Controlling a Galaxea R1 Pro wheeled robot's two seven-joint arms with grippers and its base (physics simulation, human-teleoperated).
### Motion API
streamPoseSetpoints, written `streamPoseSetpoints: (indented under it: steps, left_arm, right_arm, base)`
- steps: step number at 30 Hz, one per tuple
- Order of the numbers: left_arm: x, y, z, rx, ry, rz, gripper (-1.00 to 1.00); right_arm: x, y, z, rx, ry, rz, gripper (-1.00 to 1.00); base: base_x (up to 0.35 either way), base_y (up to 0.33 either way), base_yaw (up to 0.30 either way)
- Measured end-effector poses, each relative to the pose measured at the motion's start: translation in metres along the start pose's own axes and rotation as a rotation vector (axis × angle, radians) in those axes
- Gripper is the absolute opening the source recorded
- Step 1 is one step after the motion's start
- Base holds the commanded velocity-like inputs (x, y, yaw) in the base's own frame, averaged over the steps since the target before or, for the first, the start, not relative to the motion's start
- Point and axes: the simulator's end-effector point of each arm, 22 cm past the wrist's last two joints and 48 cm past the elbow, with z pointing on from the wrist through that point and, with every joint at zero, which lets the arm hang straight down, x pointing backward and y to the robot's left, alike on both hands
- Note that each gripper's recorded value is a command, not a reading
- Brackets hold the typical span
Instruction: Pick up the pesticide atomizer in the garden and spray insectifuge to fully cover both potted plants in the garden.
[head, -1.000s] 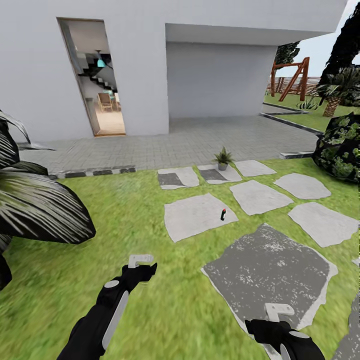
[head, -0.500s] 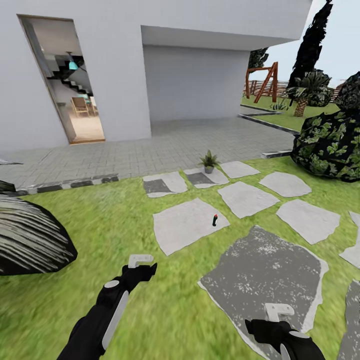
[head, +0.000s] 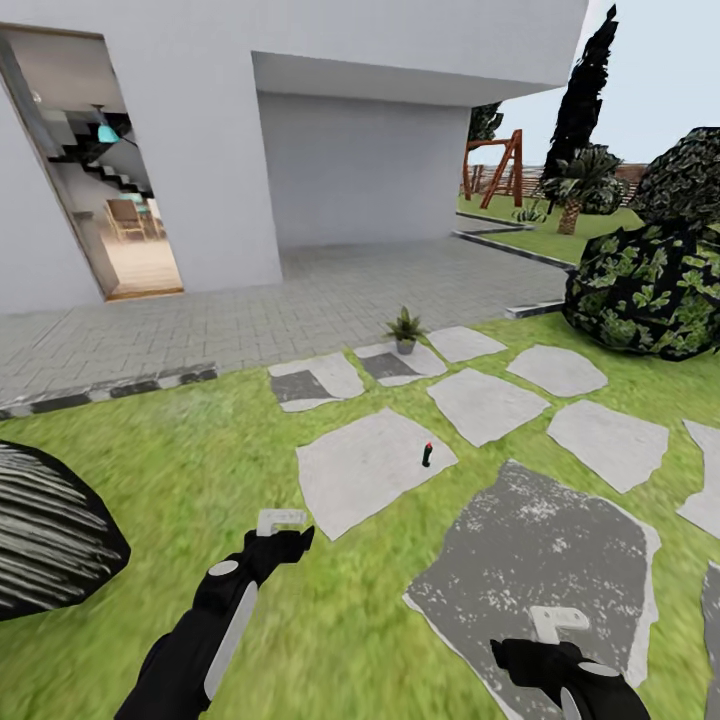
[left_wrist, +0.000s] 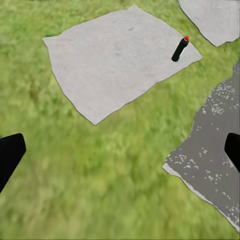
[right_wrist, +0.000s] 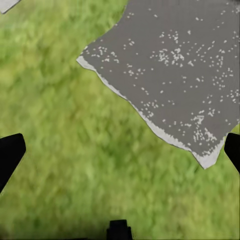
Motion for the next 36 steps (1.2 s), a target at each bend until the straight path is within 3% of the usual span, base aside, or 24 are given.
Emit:
streamPoseSetpoints:
  steps: [11,36]
  left_arm:
    - [-0.004,0.000,-0.001,0.001,-0.009,-0.001,1.00]
    - [-0.014,-0.002,-0.007,0.003,-0.030,0.003,1.00]
  right_arm:
    - [0.000,0.000,0.000,0.000,-0.002,0.001,1.00]
    - [-0.007,0.000,-0.006,-0.001,-0.022,0.002,1.00]
  base:
    - [0.296,0.227,-0.059]
    - [0.296,0.229,-0.258]
